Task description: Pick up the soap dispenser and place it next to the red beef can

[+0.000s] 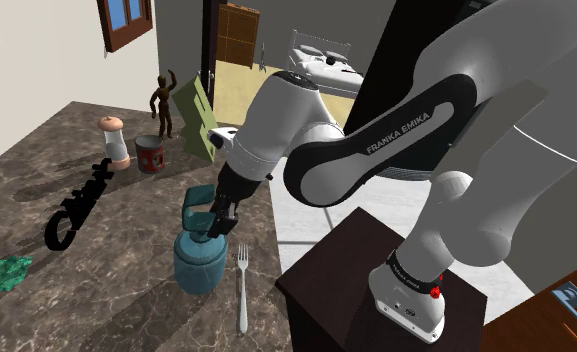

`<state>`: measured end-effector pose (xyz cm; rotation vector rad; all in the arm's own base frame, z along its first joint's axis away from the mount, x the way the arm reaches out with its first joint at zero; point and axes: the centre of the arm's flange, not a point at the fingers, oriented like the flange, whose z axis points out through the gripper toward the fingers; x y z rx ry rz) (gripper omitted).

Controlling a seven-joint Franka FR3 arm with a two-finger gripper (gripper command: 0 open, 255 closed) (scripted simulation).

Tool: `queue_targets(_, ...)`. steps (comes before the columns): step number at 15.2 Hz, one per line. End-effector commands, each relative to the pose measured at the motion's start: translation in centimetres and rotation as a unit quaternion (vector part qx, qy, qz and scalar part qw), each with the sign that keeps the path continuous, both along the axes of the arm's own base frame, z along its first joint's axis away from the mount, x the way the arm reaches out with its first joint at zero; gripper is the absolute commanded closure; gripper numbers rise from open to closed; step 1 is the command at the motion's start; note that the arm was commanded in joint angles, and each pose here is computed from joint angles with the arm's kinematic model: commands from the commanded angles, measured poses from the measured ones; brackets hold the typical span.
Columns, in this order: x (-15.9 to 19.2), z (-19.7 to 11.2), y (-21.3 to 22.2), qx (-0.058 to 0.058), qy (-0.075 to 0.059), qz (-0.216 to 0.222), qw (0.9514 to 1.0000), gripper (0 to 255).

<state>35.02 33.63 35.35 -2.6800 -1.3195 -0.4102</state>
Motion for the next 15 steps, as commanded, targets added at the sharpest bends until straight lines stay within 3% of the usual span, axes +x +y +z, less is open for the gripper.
queue_targets(1, 0.0, 0.0, 0.0, 0.0, 0.0, 0.0, 1.0, 255)
queue_targets(15, 0.0, 7.4, 0.0, 0.0, 0.0, 0.0, 1.0, 255)
